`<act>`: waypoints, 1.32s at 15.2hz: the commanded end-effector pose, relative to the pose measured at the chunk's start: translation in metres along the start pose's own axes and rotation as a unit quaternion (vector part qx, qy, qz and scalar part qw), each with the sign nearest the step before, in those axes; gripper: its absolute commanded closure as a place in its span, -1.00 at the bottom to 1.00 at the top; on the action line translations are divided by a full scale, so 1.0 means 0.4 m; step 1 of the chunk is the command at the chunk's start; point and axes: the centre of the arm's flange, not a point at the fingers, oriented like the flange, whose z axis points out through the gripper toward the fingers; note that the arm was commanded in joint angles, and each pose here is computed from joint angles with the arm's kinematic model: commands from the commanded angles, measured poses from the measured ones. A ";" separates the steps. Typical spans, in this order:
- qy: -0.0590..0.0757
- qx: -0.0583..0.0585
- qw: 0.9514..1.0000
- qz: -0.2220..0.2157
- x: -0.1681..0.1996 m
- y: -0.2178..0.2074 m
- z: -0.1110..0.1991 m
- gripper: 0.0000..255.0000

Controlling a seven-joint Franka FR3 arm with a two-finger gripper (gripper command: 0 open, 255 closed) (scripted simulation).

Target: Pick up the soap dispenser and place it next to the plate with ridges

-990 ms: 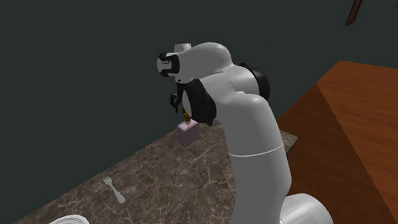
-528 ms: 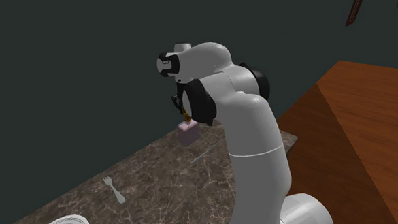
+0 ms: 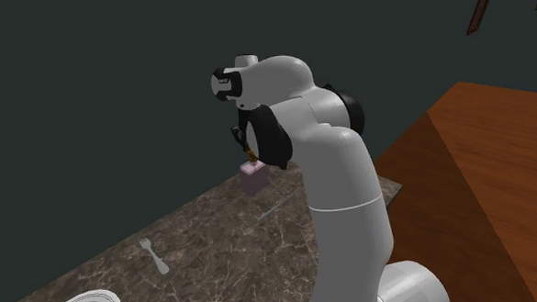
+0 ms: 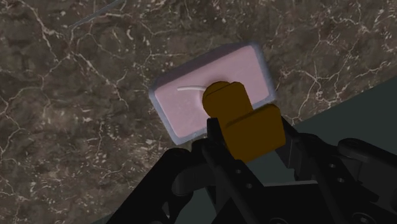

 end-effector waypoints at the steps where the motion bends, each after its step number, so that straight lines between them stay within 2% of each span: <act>1: 0.000 0.000 1.000 0.000 -0.003 -0.002 -0.027 1.00; 14: 0.000 0.000 1.000 0.000 -0.019 -0.013 -0.197 1.00; 20: 0.000 0.000 1.000 0.000 -0.160 -0.150 -0.224 1.00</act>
